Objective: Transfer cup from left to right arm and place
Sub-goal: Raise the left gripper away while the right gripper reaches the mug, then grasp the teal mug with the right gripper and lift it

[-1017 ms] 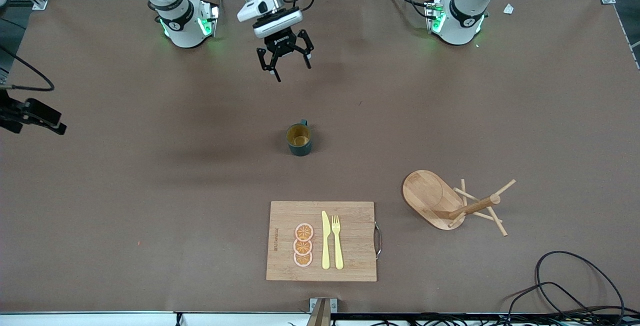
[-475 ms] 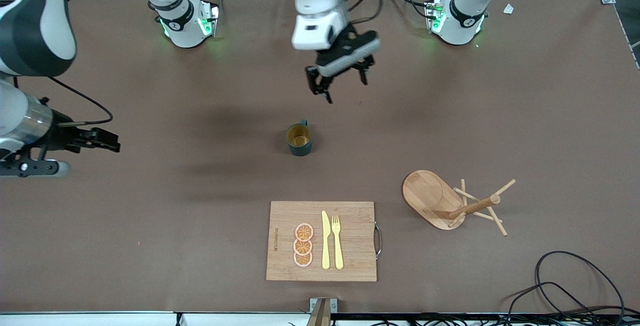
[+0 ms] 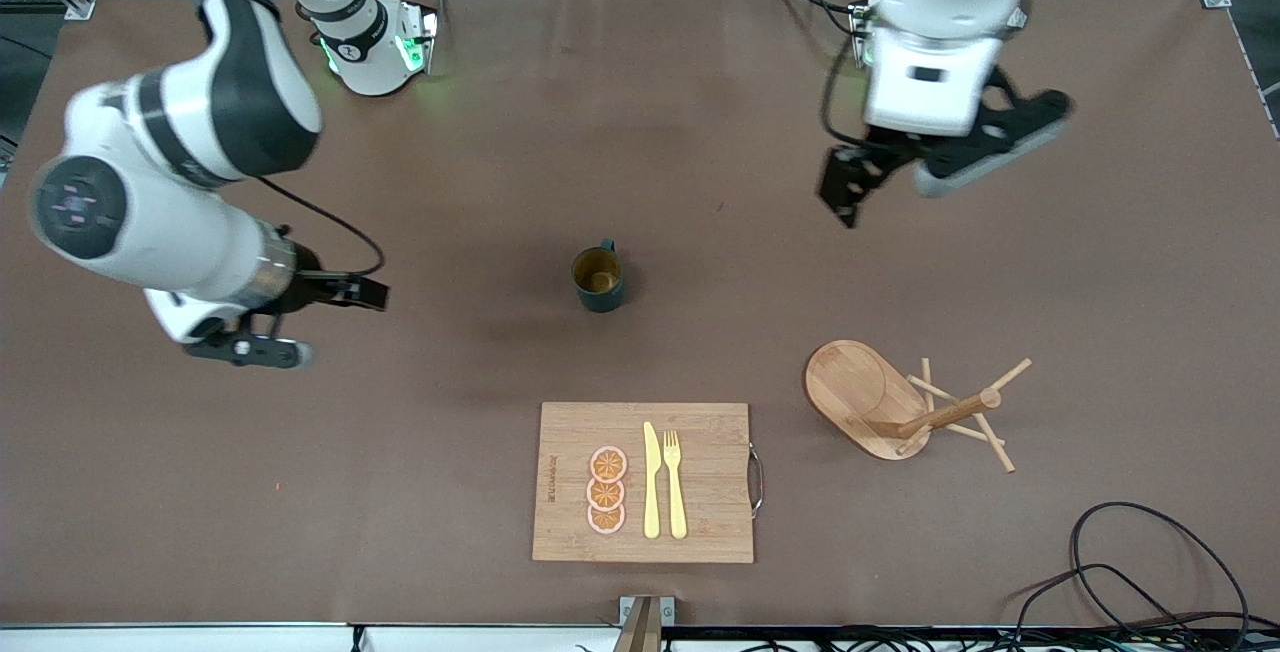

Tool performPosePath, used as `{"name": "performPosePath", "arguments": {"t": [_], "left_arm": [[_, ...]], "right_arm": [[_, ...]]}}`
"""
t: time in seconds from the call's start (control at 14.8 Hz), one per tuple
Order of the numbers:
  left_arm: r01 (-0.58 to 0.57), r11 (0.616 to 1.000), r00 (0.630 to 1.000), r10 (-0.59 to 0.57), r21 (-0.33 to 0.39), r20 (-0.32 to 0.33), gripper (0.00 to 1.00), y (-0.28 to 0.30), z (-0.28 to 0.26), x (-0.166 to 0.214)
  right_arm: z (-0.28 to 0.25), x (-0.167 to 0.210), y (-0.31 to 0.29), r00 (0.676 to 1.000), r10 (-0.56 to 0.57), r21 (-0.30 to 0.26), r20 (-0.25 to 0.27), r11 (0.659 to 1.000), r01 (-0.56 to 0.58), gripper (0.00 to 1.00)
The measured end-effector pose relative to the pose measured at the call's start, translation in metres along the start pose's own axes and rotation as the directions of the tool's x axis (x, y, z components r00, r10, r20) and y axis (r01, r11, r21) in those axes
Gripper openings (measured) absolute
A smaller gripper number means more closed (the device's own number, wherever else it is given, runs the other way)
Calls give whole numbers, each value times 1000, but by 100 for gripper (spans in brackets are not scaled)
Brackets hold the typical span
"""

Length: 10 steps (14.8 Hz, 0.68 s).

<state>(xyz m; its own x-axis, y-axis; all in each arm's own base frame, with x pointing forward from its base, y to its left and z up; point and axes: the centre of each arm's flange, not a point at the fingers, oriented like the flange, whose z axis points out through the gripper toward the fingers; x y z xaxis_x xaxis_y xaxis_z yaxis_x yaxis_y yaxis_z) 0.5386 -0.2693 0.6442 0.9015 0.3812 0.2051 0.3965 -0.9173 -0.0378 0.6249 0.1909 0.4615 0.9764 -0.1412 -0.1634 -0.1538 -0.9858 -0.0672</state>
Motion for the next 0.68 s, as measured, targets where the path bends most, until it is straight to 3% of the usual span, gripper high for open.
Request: {"name": "performPosePath", "arguments": {"t": [0.41,0.68], "left_arm": [[-217,976,970,214,23,114,100,-122,9,81],[-364,930,920,368,-57,132,100,-166,2,98]], "right_arm": [[103,-28,-131,979,205,21,5,979,-205,100],[166,-57,-191,939,344,48,22,937,-345,100]]}}
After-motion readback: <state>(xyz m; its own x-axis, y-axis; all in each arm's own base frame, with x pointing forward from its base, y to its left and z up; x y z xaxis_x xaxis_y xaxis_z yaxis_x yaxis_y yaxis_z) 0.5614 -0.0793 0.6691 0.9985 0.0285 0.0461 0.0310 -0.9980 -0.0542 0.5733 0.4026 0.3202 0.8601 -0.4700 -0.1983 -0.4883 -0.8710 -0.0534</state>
